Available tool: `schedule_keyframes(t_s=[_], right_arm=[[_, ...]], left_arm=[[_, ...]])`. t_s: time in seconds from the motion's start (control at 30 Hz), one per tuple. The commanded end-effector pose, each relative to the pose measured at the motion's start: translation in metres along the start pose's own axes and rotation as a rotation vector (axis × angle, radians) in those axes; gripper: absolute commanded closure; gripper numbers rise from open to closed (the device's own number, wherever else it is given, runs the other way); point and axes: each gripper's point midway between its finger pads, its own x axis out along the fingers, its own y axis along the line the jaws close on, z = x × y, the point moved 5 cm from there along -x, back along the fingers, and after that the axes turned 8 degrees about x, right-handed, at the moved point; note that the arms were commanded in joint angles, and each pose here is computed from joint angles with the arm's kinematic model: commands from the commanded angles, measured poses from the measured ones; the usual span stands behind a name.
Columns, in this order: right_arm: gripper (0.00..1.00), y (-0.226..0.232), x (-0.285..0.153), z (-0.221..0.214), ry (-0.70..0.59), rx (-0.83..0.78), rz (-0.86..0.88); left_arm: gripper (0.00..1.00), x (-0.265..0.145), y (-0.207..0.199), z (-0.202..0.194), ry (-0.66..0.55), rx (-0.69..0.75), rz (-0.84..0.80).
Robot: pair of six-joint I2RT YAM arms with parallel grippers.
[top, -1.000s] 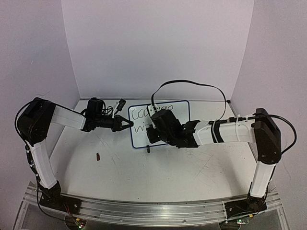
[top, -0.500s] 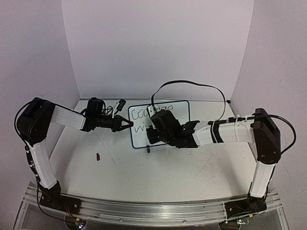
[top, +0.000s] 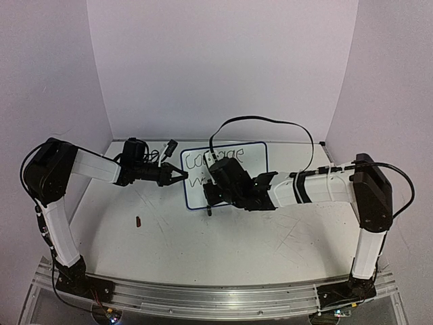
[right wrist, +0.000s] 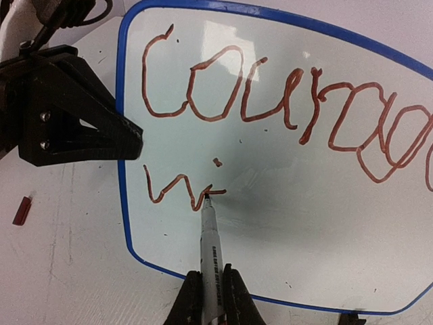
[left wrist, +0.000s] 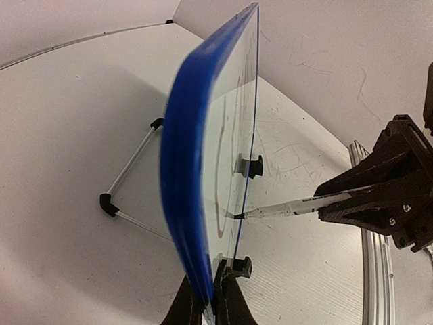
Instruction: Write a sentence on the whiteboard
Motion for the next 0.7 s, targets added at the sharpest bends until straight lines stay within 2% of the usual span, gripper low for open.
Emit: schedule_keyframes(t_s=[0.0, 0.37, 0.67], right_arm=[[1.00, -0.001, -0.004, 0.000, 0.001, 0.007, -0.018], [1.00, 0.002, -0.006, -0.010, 0.037, 0.006, -0.004], [1.00, 0.004, -0.023, 0.024, -0.072, 0.032, 0.021]], left_arm=[[1.00, -0.005, 0.019, 0.002, 0.028, 0.060, 0.151], [1.00, -0.005, 0.019, 0.003, 0.027, 0.061, 0.151], [1.00, -0.005, 0.018, 0.003, 0.028, 0.060, 0.150]])
